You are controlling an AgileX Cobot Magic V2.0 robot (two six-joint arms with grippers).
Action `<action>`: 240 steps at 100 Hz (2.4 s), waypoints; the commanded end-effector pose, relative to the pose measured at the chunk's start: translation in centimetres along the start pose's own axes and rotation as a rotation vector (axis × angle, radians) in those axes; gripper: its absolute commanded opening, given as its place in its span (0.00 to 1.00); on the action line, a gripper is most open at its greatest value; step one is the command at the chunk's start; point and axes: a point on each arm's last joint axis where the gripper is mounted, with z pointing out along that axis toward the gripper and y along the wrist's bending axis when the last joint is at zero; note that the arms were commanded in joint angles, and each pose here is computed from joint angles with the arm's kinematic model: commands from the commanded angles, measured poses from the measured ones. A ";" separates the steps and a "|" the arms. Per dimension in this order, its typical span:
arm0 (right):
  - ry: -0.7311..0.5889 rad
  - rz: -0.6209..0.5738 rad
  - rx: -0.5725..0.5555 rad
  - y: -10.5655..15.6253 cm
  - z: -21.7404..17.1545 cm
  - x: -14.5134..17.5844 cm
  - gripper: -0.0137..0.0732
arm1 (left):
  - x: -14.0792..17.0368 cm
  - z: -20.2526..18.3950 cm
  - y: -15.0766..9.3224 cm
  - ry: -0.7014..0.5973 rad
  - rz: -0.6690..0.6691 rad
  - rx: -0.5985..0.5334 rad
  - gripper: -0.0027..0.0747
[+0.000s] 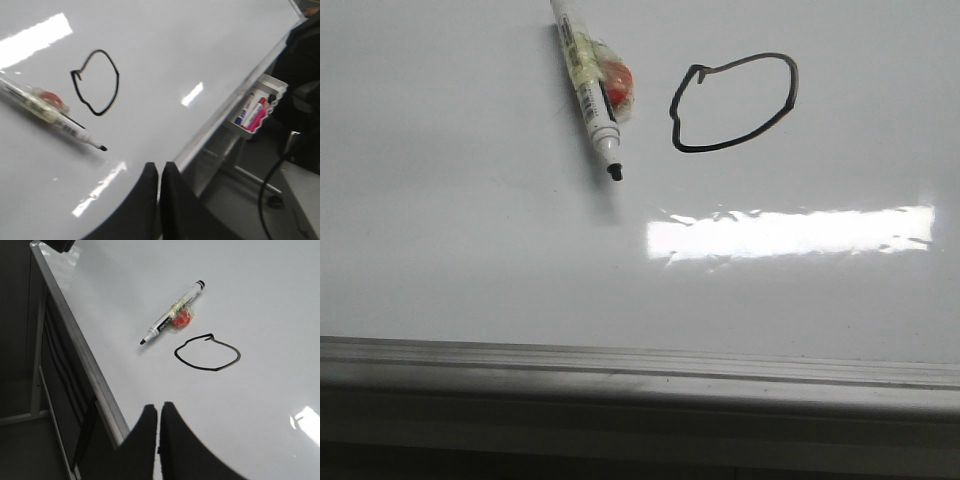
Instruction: Write number 0 on whiteboard
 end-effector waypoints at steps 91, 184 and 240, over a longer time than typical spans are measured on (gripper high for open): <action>-0.064 0.003 0.052 -0.6 -0.2 -1.1 0.11 | -0.5 0.0 3.9 -0.322 0.310 -0.046 0.01; -0.064 0.003 0.052 -0.6 -0.2 -1.1 0.11 | 6.4 -5.4 7.5 -0.403 0.151 -0.500 0.01; -0.064 0.003 0.052 -0.6 -0.2 -1.1 0.11 | 8.4 -7.5 6.9 -0.496 0.002 -0.729 0.01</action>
